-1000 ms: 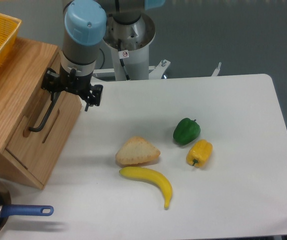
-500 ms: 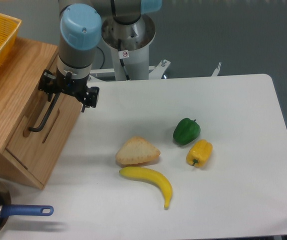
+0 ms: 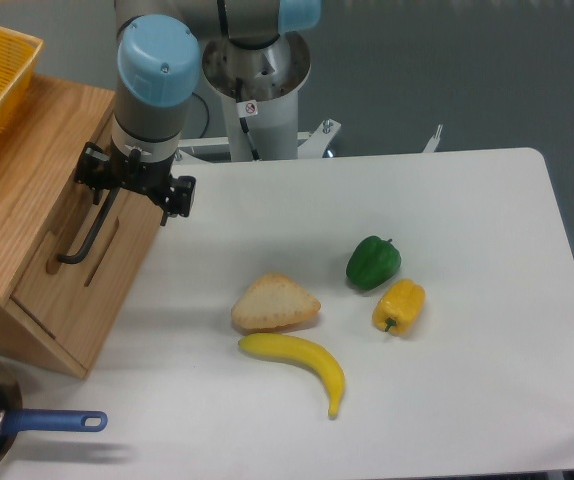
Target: Slide the top drawer open
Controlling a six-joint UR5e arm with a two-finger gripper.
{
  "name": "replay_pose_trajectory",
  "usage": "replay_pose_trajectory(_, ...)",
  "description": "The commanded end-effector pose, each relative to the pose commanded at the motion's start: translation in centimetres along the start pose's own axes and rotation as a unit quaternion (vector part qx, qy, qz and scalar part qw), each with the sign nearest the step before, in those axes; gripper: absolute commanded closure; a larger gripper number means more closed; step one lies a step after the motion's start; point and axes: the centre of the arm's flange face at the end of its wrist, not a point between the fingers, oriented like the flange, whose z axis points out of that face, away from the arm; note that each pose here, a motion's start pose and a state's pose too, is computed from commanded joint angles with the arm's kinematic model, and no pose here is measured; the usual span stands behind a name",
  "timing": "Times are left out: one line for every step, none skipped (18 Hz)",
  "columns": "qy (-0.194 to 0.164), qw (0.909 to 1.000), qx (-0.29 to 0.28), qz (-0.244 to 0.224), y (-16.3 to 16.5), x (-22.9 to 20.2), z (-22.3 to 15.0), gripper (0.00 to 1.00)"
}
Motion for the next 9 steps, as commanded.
replay_pose_trajectory(0.0,1.0,-0.001,0.001,0.03,0.14,0.12,0.0)
replay_pose_trajectory(0.001,1.0,-0.002,0.001,-0.01,0.12,0.2,0.0)
replay_pose_trajectory(0.001,1.0,-0.002,0.0,0.0,0.11,0.2,0.0)
replay_pose_trajectory(0.001,1.0,-0.001,0.001,-0.04,0.14,0.13,0.0)
replay_pose_trajectory(0.0,1.0,0.0,0.002,-0.06,0.12,0.1,0.0)
replay_pose_trajectory(-0.001,1.0,0.0,0.002,-0.1,0.07,0.16,0.0)
replay_pose_trajectory(0.0,1.0,-0.002,0.001,-0.2,-0.04,0.39,0.0)
replay_pose_trajectory(-0.001,1.0,-0.002,0.001,-0.19,-0.06,0.39,0.0)
replay_pose_trajectory(-0.001,1.0,-0.002,0.001,-0.19,-0.06,0.39,0.0)
